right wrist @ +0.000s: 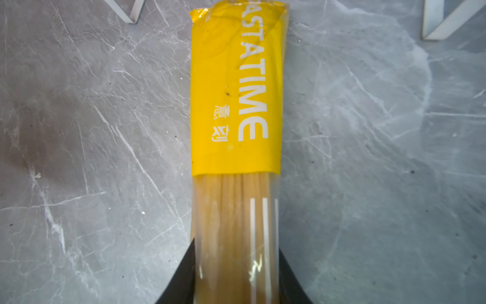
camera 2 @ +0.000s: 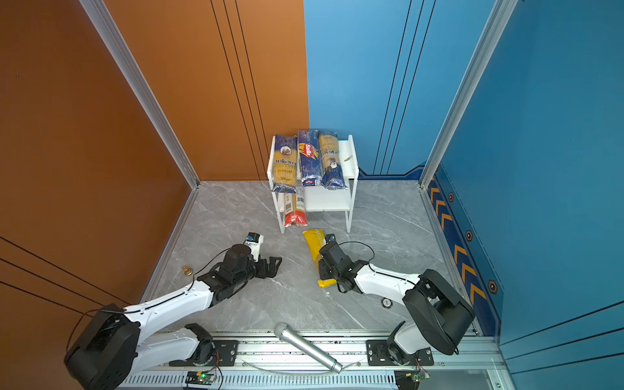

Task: Arrange pasta packages on shelves
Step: Move the pasta bag to the center of the table, then pick up the pasta bag from the center of the table.

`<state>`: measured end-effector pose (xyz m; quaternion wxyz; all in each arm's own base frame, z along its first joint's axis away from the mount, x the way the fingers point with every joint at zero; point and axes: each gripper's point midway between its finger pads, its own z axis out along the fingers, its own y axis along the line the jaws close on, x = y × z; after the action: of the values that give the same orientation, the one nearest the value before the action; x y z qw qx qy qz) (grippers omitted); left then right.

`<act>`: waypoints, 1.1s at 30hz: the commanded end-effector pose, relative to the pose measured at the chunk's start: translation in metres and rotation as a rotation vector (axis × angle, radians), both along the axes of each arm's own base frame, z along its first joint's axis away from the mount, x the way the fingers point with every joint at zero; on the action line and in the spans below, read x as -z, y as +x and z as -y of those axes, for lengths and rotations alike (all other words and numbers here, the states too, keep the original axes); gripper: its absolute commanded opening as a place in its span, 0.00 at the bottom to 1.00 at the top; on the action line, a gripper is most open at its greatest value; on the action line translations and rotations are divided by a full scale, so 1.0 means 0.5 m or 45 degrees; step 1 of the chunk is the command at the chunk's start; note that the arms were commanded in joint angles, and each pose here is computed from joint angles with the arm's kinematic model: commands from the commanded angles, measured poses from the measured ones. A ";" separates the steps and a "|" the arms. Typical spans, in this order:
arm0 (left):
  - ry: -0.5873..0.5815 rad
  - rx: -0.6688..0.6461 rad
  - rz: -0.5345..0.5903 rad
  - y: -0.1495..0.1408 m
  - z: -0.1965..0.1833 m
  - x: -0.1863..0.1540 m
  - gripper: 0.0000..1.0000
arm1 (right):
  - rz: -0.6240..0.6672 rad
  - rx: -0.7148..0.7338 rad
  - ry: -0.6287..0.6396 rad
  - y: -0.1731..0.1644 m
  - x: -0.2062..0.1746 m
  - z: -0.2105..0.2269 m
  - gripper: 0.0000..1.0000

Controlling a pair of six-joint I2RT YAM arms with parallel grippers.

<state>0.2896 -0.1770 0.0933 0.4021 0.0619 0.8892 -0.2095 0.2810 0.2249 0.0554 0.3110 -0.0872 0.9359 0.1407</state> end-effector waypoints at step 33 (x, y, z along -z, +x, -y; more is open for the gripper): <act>-0.016 -0.003 0.003 0.001 -0.003 0.004 0.98 | -0.054 0.056 -0.062 -0.025 0.067 0.058 0.40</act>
<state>0.2914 -0.1787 0.0964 0.4093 0.0623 0.8846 -0.2147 0.2790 0.2106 0.0387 0.3192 -0.0739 0.9342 0.1410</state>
